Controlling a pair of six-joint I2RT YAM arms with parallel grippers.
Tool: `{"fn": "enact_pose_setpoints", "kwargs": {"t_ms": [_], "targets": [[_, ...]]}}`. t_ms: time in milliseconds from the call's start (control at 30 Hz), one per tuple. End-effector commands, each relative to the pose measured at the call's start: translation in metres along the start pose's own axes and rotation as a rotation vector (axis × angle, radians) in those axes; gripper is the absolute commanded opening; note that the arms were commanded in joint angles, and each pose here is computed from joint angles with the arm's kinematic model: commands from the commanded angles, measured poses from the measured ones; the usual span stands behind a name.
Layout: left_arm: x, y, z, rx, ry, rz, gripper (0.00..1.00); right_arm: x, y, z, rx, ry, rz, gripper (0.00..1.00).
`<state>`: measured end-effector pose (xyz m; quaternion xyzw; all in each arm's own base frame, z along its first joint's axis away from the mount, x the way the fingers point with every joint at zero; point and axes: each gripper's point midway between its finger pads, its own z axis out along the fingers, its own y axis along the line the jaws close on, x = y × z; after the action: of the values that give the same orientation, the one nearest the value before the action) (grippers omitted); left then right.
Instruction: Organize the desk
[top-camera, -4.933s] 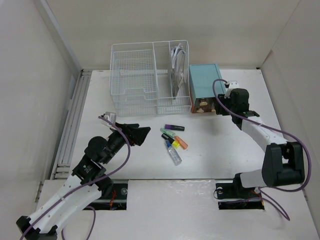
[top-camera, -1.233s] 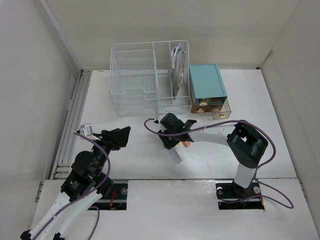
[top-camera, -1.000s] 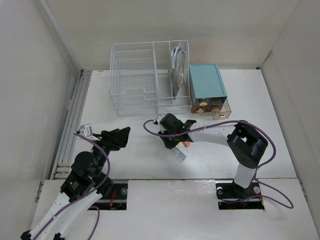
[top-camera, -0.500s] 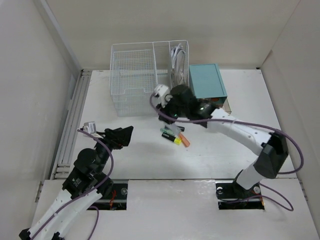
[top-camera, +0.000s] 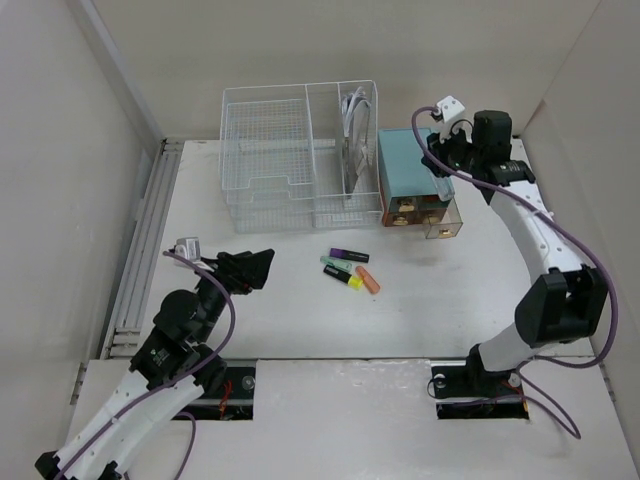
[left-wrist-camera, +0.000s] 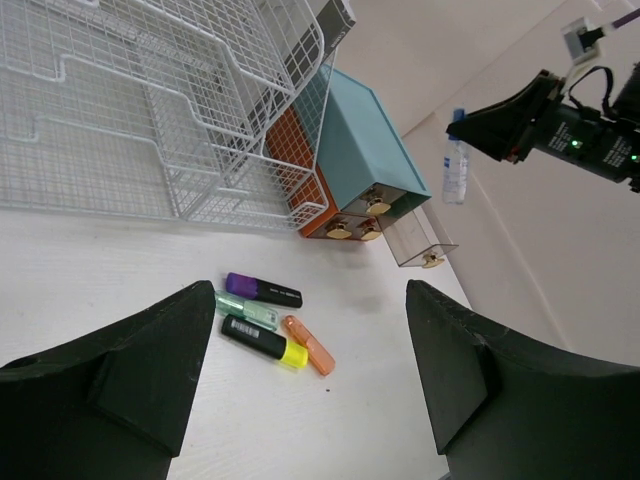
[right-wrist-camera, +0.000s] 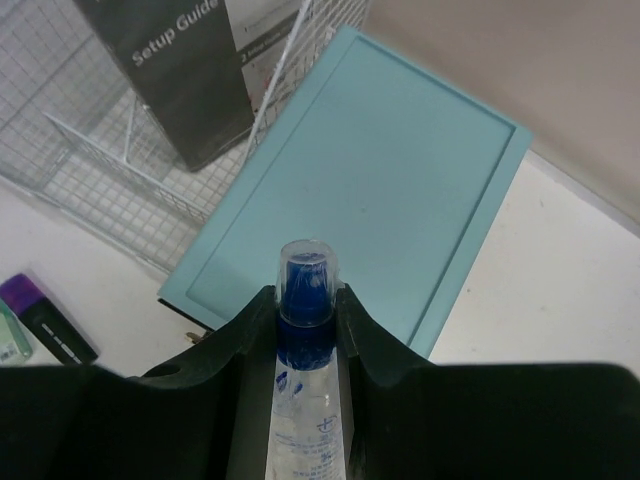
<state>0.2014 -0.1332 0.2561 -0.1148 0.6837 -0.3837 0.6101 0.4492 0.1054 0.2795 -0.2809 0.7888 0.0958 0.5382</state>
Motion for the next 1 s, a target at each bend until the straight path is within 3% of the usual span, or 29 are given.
{"fn": "enact_pose_setpoints", "kwargs": {"t_ms": [0,233,567,967], "targets": [[-0.007,-0.013,0.002,0.057,-0.026,0.000,0.74,-0.011,-0.006,0.006,-0.061,-0.058,-0.036,0.00],[-0.003,-0.010,0.003,0.051,-0.019,0.012,0.74,0.032,-0.021,0.005,-0.036,0.018,0.010,0.00],[-0.005,-0.011,0.001,0.057,-0.026,0.018,0.74,0.081,0.014,-0.016,-0.114,0.117,0.039,0.00],[-0.001,-0.009,0.002,0.059,-0.013,0.021,0.74,0.090,0.024,-0.028,-0.114,0.147,0.036,0.00]]}}
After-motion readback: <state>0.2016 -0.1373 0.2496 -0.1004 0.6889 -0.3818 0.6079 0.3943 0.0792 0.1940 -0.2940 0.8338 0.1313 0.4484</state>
